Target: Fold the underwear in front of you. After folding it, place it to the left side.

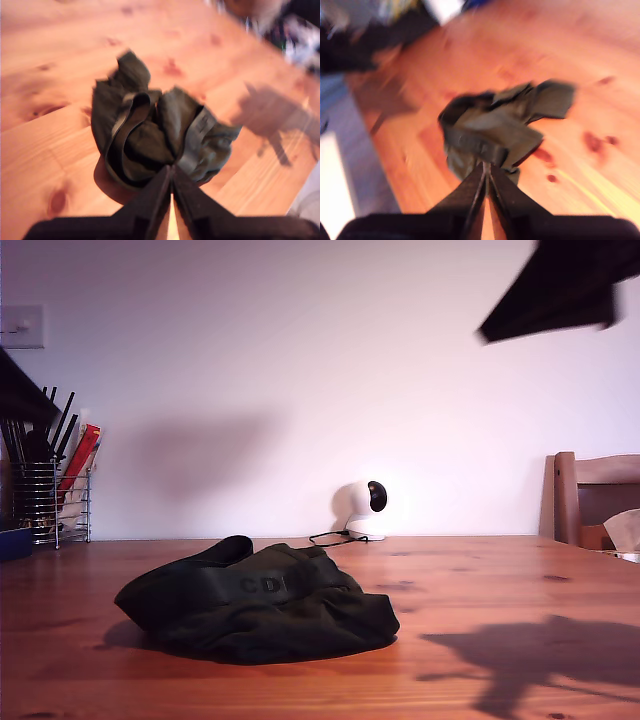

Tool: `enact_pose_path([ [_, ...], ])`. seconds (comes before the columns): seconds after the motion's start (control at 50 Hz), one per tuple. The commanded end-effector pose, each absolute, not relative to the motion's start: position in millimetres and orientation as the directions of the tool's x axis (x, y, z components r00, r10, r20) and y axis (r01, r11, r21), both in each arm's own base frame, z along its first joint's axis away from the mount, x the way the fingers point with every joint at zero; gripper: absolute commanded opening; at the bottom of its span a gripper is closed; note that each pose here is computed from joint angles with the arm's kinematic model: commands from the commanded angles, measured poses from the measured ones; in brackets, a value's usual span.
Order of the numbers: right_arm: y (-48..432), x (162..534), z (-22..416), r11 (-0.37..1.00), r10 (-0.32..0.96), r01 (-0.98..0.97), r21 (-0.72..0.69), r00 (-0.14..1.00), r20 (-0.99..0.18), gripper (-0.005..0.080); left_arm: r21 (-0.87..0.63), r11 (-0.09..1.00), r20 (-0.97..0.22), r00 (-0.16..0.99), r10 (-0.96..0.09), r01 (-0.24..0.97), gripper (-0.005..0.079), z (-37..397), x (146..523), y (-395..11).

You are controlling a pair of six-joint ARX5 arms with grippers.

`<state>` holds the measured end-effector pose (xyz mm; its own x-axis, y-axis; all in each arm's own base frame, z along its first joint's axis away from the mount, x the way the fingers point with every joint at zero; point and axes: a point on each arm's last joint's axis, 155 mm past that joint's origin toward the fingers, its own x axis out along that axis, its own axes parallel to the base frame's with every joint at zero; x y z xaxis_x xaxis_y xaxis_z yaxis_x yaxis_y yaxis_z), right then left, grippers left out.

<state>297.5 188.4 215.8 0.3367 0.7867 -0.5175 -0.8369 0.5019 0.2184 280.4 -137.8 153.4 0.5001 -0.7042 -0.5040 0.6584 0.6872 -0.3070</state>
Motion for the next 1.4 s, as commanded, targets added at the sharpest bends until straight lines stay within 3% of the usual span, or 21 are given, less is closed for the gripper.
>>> enact_pose_path([
  [0.0,200,299,224,0.457,0.793,-0.875,0.159,0.32,-0.518,-0.0013,-0.285,0.678,-0.513,0.49,-0.705,0.677,-0.0024,155,290,-142],
  [0.22,231,319,204,0.351,0.746,-0.936,-0.01,0.286,-0.601,-0.0013,-0.273,0.674,-0.557,0.459,-0.692,0.686,-0.0024,151,316,-153],
  [0.36,248,330,188,0.319,0.714,-0.947,-0.038,0.266,-0.648,-0.0012,-0.227,0.651,-0.58,0.436,-0.688,0.725,-0.0024,148,316,-161],
  [0.8,278,357,151,0.294,0.612,-0.948,0.122,0.089,-0.786,-0.0012,-0.179,0.64,-0.605,0.43,-0.671,0.747,-0.0024,143,314,-166],
  [1.0,286,371,130,0.312,0.528,-0.946,0.089,0.095,-0.844,-0.0008,-0.163,0.663,-0.623,0.445,-0.643,0.731,-0.0024,135,321,-162],
  [1.2,294,378,111,0.278,0.45,-0.96,-0.019,0.148,-0.881,0.0251,-0.182,0.664,-0.641,0.425,-0.639,0.725,-0.0024,125,321,-162],
  [1.38,303,374,100,0.258,0.436,-0.966,-0.017,0.132,-0.89,0.0305,-0.184,0.665,-0.642,0.424,-0.639,0.724,-0.0024,125,321,-162],
])
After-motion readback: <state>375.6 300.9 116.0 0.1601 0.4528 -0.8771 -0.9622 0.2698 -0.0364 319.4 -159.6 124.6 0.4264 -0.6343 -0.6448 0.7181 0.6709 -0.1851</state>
